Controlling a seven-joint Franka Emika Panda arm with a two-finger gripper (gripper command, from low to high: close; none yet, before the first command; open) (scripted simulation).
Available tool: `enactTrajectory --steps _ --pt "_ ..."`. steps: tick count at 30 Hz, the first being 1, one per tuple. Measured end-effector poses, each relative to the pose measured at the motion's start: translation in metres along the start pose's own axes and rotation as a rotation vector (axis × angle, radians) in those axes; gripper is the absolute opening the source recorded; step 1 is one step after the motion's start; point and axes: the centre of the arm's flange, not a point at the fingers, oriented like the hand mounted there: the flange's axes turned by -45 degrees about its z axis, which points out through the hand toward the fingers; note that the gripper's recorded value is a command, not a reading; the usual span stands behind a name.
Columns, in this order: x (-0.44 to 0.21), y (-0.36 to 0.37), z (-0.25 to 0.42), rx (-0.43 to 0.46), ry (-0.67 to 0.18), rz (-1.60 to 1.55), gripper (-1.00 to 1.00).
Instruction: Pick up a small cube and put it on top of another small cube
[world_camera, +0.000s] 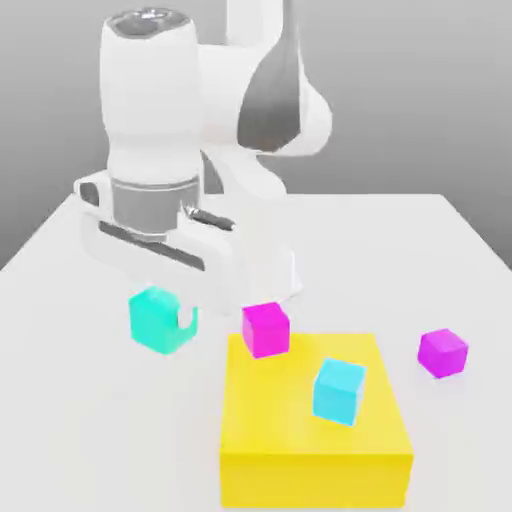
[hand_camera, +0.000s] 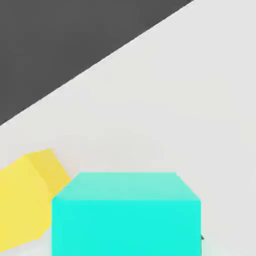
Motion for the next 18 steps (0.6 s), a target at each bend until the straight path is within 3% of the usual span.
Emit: enactTrajectory --steps 10,16,17,18 --pt "-0.112 -0.031 -0.005 0.04 0.001 -0.491 -1.0" --pt "-0.12 -0.034 0.051 0.042 0.001 -0.531 -1.0" --pt "-0.121 -0.034 0.057 0.041 0.001 -0.532 1.0" --pt "-0.121 -0.034 0.057 0.041 0.001 -0.532 1.0"
